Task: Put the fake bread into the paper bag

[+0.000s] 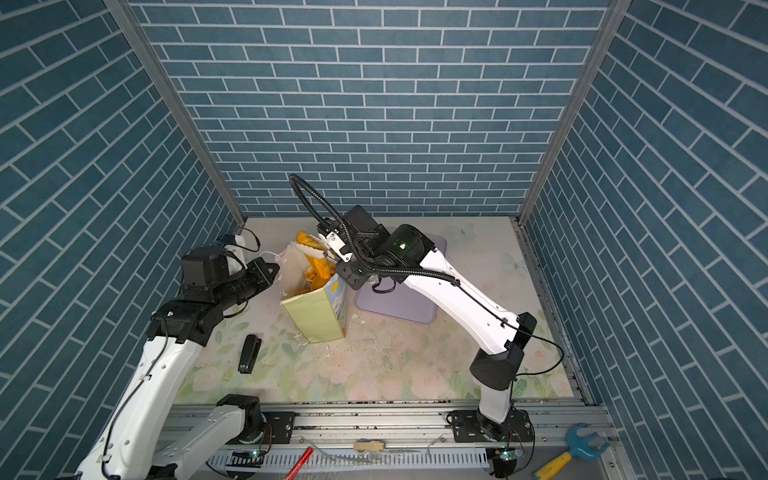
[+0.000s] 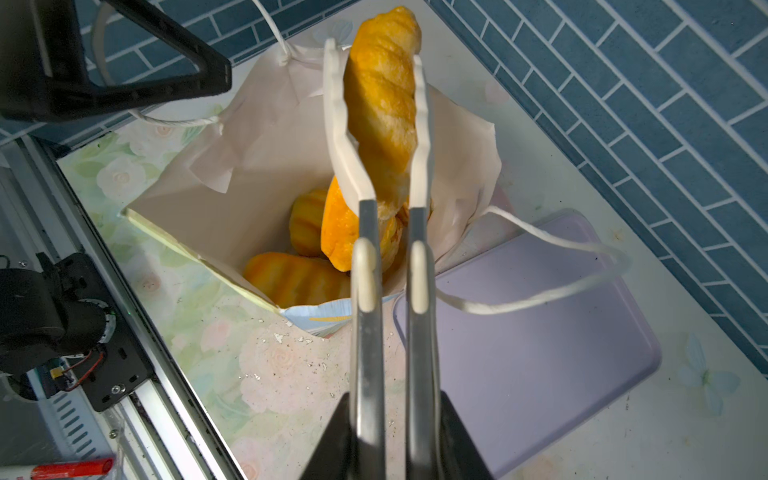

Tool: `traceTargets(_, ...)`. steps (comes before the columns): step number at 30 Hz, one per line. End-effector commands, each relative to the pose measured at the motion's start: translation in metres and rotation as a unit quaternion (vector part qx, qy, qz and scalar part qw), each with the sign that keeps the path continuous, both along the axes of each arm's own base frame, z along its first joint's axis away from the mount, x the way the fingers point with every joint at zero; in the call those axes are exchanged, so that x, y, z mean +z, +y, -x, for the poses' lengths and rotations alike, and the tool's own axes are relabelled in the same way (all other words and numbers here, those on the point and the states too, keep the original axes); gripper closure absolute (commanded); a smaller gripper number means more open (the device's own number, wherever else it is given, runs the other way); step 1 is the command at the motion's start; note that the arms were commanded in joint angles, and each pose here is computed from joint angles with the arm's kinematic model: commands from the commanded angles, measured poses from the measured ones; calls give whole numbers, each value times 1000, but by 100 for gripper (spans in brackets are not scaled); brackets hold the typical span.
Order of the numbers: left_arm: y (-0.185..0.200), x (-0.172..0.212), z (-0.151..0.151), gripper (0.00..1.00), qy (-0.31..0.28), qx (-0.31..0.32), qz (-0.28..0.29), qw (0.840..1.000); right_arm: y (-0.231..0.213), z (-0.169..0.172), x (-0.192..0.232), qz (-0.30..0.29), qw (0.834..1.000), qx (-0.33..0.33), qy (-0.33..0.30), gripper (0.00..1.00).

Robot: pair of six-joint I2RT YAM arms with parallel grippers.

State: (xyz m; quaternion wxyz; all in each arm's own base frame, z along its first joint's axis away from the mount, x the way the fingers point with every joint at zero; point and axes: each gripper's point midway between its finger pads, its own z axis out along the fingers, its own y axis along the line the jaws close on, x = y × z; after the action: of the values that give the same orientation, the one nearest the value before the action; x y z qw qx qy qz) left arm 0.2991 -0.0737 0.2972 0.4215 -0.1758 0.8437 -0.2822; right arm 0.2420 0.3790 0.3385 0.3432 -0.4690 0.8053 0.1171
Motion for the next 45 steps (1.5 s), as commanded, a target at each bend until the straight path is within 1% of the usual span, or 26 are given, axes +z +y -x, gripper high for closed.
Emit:
traceTargets(1, -3, 5, 2, 100, -6, -7, 3, 1000, -1, -3, 18, -7, 999, 4, -36, 62)
traceTargets(4, 0, 10, 2, 100, -9, -3, -7, 1000, -2, -5, 28, -21, 999, -2, -48, 57)
traceTargets(8, 4, 21, 3, 100, -16, -5, -31, 999, -4, -9, 49, -49, 996, -14, -70, 58)
traceTargets(11, 9, 27, 5, 99, -15, -5, -61, 998, -9, -11, 74, -83, 992, -29, -93, 60)
traceTargets(14, 18, 38, 7, 88, -21, 1, -102, 995, -21, -15, 104, -126, 984, -50, -118, 61)
traceTargets(17, 32, 54, 9, 75, -32, 12, -157, 987, -53, -31, 127, -157, 974, -99, -132, 62)
traceTargets(20, 46, 70, 10, 62, -41, 28, -205, 977, -100, -52, 131, -159, 961, -176, -144, 63)
traceTargets(22, 58, 80, 11, 50, -44, 38, -233, 971, -136, -65, 123, -148, 951, -228, -147, 63)
traceTargets(24, 76, 91, 13, 44, -43, 70, -251, 965, -170, -73, 107, -126, 942, -276, -144, 63)
traceTargets(27, 95, 97, 13, 39, -46, 102, -252, 961, -233, -84, 61, -92, 919, -363, -124, 63)
traceTargets(29, 102, 89, 12, 37, -28, 118, -249, 961, -271, -89, 22, -65, 902, -415, -94, 63)
traceTargets(32, 102, 68, 10, 34, 3, 118, -237, 964, -310, -90, -42, -22, 883, -468, -37, 63)
traceTargets(34, 105, 60, 12, 33, 13, 130, -235, 963, -325, -89, -76, -10, 871, -492, -7, 63)
traceTargets(37, 106, 50, 16, 32, 29, 131, -233, 963, -339, -90, -125, 11, 860, -510, 21, 62)
traceTargets(39, 107, 44, 17, 31, 39, 131, -236, 962, -342, -91, -152, 34, 859, -510, 33, 61)
traceTargets(42, 111, 41, 19, 31, 44, 138, -244, 959, -347, -90, -191, 64, 850, -519, 60, 61)
traceTargets(45, 114, 36, 20, 31, 53, 139, -252, 956, -346, -86, -217, 65, 846, -523, 85, 59)
